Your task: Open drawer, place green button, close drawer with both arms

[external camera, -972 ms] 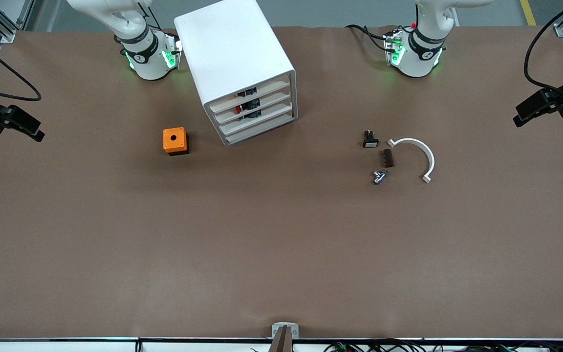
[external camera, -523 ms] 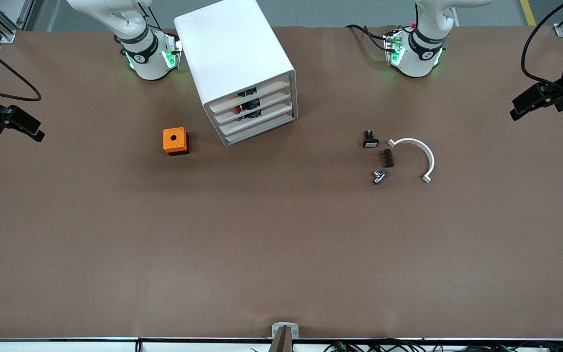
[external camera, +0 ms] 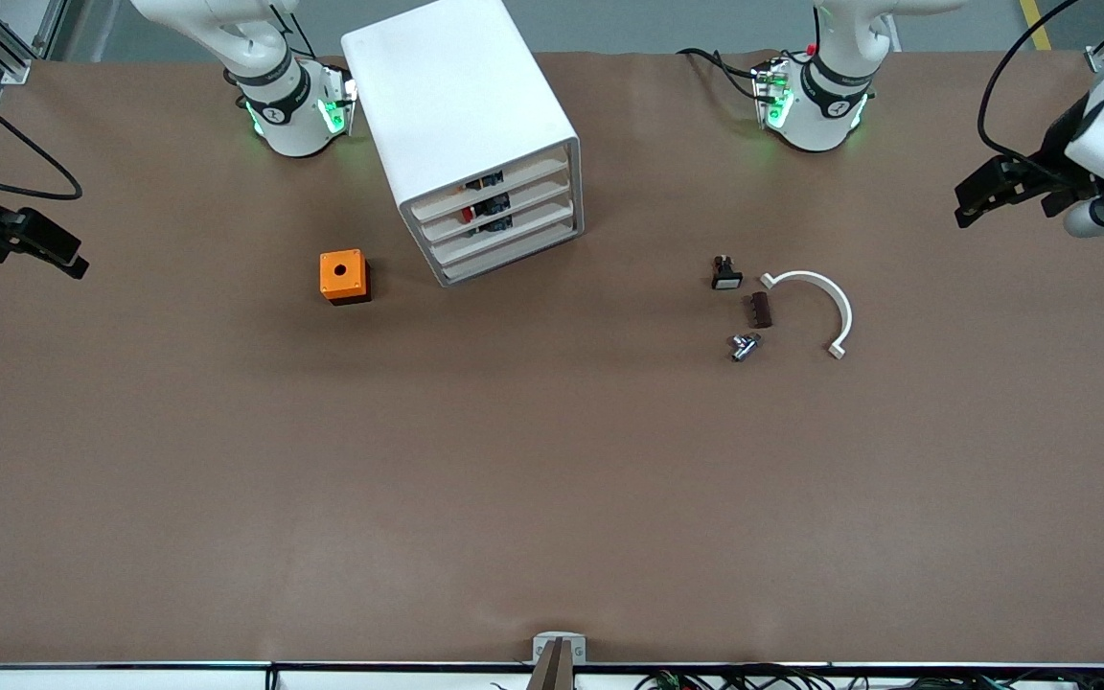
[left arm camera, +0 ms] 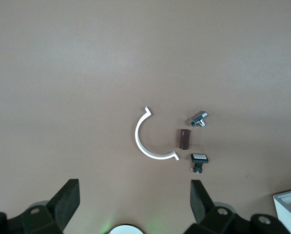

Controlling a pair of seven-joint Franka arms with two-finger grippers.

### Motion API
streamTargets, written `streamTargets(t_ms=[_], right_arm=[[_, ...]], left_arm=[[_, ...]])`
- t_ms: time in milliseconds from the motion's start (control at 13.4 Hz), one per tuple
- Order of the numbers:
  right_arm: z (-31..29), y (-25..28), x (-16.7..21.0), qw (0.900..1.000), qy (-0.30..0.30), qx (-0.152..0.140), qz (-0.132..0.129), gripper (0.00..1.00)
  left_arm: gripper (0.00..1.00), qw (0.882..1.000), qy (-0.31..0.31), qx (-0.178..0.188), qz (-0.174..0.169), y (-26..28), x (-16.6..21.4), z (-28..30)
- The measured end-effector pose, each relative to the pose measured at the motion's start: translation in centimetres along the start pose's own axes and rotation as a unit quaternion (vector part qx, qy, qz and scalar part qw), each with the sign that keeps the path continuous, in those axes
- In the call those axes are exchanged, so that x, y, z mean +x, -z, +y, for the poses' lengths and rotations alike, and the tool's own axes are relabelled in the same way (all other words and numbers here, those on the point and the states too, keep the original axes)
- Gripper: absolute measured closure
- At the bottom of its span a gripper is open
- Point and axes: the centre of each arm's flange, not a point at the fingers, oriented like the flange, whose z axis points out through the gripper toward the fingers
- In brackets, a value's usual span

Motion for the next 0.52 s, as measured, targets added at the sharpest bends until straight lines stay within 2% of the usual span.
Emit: streamTargets(t_ms=[523], right_arm=[[0.0,-0.2,-0.2,1.000,0.000,-0.002,-0.008,0.00]], left_arm=[[0.00,0.999,-0.026,-0.004,0.031,2.1,-0.2,0.6]])
